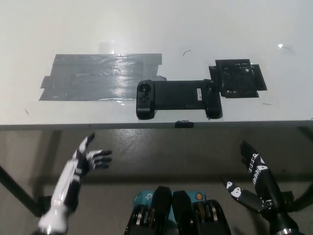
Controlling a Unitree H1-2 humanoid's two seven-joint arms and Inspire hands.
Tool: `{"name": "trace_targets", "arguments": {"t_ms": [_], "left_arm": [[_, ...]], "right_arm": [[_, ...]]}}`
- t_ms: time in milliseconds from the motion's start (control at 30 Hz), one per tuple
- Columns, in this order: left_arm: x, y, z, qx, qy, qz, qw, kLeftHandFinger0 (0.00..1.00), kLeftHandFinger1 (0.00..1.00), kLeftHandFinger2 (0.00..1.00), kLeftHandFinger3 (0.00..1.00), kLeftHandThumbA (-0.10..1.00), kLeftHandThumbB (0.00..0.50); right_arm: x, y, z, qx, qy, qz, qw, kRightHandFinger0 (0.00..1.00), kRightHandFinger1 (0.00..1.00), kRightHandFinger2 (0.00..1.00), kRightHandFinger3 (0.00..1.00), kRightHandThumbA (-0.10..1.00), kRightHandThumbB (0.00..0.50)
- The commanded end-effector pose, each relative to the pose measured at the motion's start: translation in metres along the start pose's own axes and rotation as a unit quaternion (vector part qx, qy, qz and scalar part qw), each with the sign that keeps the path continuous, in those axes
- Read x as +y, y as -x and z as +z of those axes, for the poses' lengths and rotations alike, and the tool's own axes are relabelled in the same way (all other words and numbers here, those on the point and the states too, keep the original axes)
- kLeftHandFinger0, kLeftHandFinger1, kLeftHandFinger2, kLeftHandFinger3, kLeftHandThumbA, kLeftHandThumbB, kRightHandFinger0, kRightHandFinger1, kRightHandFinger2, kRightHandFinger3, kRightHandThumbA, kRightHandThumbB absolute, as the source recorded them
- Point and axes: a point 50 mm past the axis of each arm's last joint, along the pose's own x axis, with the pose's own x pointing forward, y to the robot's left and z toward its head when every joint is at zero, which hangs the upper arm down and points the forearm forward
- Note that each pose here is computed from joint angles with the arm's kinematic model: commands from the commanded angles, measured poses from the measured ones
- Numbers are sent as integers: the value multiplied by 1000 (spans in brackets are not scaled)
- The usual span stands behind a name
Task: A controller is being placed at the center of the desk near the left hand and the robot uses its left hand's index finger to press a button at the left area of the controller
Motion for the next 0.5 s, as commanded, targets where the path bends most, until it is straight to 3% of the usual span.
{"name": "trace_targets", "arguments": {"t_ms": [0, 100, 167, 233, 333, 467], "left_arm": [[16, -48, 36, 10, 16, -103, 994, 0, 0, 0, 1000, 1000, 263], [25, -68, 45, 23, 47, -148, 988, 13, 1, 19, 1000, 1000, 256], [35, -97, 56, 44, 67, -199, 977, 112, 14, 86, 1000, 1000, 271], [41, -114, 58, 58, 55, -218, 973, 231, 82, 208, 1000, 1000, 294], [46, -138, 57, 90, 40, -234, 967, 278, 74, 234, 1000, 1000, 314], [48, -163, 51, 128, 37, -255, 958, 110, 1, 205, 1000, 1000, 314]], "right_arm": [[-2, -1, 9, -28, 11, 9, 999, 1000, 1000, 1000, 1000, 712, 217], [-2, -1, 9, -29, 10, 9, 999, 1000, 1000, 1000, 1000, 697, 229], [-4, -3, 9, -31, 16, 9, 999, 1000, 1000, 1000, 1000, 700, 236], [-5, -3, 10, -29, 18, 9, 999, 1000, 1000, 1000, 1000, 706, 240], [-4, -5, 11, -31, 17, 11, 999, 1000, 1000, 1000, 1000, 701, 237], [-5, -4, 11, -34, 25, 12, 999, 1000, 1000, 1000, 1000, 698, 224]]}}
